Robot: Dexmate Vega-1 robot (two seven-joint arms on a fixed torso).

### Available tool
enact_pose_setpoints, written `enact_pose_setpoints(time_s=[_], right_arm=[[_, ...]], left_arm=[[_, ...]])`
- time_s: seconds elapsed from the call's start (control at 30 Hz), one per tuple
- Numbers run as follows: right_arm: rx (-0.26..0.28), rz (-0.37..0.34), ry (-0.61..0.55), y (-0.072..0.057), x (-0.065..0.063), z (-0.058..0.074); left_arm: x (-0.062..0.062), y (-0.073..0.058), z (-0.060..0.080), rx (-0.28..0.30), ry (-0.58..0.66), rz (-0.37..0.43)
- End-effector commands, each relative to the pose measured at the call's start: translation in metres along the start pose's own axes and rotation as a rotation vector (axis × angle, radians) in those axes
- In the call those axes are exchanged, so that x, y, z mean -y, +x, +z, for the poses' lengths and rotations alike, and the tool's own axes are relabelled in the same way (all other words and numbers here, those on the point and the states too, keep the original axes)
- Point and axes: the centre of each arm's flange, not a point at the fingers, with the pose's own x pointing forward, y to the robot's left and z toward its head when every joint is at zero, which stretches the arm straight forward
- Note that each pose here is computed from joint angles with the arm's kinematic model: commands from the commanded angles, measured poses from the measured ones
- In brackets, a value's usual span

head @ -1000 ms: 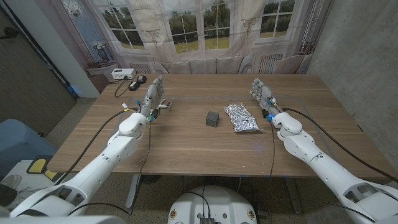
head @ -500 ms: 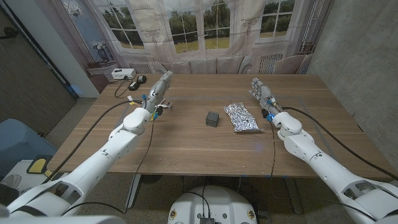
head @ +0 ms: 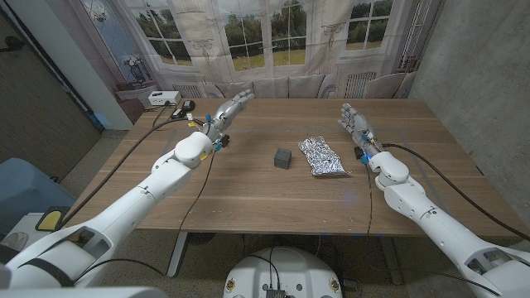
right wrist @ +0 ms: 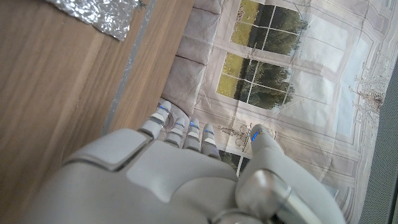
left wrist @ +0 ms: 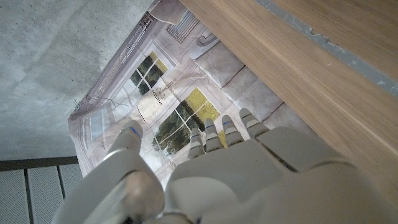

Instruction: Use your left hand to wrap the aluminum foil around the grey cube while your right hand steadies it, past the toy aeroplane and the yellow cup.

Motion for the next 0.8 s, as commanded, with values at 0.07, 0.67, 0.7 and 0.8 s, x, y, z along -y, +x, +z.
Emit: enact_pose_setpoints(time_s=[0.07, 0.67, 0.7, 0.8], right_arm=[[0.042, -0.024, -0.021, -0.022, 0.004, 0.008], [0.080, -0.028, -0.048, -0.042, -0.007, 0.021], [0.082, -0.030, -0.046, -0.043, -0.007, 0.021], [0.086, -0.036, -0.046, -0.045, -0.008, 0.021]], left_arm=[[0.023, 0.024, 0.032, 0.014, 0.084, -0.136], [0.050, 0.028, 0.074, 0.070, 0.265, -0.249], [0.051, 0.028, 0.076, 0.075, 0.271, -0.254], [0.054, 0.029, 0.081, 0.087, 0.289, -0.269]])
